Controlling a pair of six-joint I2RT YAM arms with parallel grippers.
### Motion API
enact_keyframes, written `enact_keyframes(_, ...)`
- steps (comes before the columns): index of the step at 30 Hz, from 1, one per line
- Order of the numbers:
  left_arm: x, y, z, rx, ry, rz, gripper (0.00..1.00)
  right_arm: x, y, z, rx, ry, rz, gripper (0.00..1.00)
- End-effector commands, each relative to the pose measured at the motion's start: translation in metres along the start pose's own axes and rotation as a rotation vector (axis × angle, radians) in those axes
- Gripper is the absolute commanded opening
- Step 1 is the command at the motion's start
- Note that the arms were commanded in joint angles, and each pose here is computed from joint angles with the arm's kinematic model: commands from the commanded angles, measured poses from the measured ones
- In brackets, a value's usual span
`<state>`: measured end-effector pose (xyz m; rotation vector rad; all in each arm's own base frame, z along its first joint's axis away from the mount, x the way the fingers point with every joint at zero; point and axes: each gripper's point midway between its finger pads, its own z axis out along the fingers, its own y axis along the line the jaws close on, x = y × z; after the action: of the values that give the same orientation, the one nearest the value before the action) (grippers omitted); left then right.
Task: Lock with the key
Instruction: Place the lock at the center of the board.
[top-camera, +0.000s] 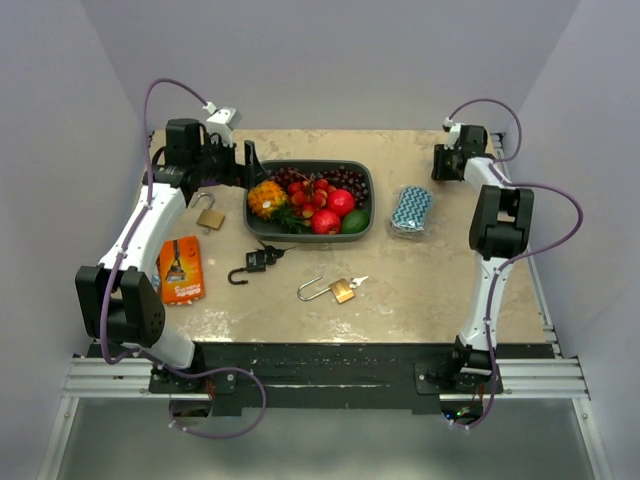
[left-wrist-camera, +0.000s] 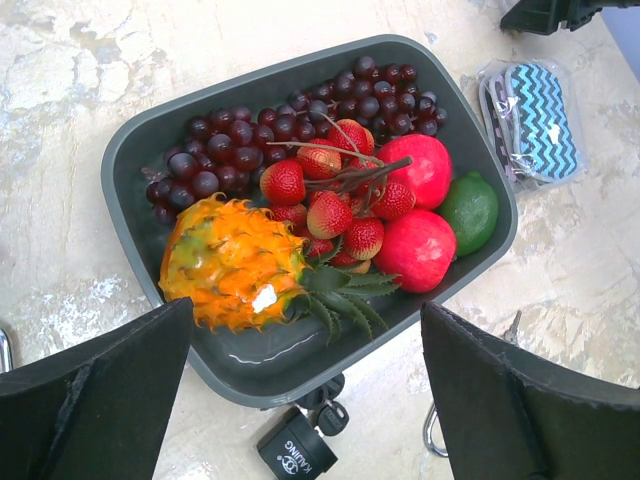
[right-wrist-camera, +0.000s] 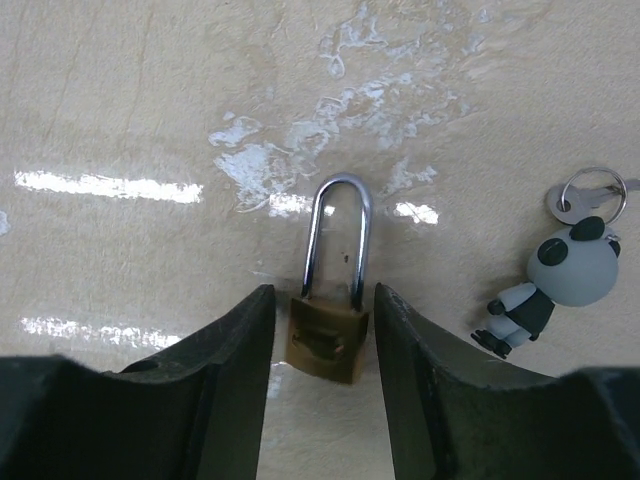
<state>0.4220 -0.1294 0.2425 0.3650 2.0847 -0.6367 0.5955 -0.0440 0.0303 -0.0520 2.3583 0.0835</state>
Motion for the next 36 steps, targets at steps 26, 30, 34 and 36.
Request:
enact_keyframes(26,0.132,-0.156,0.013,0.328,0.131,0.507,0.99,-0.133,0.052,-0.217,-0.174,-0.386,-0.220,0.84)
enact_keyframes(30,0.171,-0.198,0.023,0.404,0.199,0.513,0.99,-0.112,0.063,-0.246,-0.199,-0.391,-0.260,0.94)
enact_keyframes(34,0.202,-0.204,0.040,0.373,0.236,0.549,0.99,-0.101,0.080,-0.286,-0.250,-0.443,-0.278,0.99)
enact_keyframes(36,0.215,-0.198,0.046,0.337,0.258,0.537,0.99,-0.094,0.089,-0.298,-0.284,-0.469,-0.289,0.99)
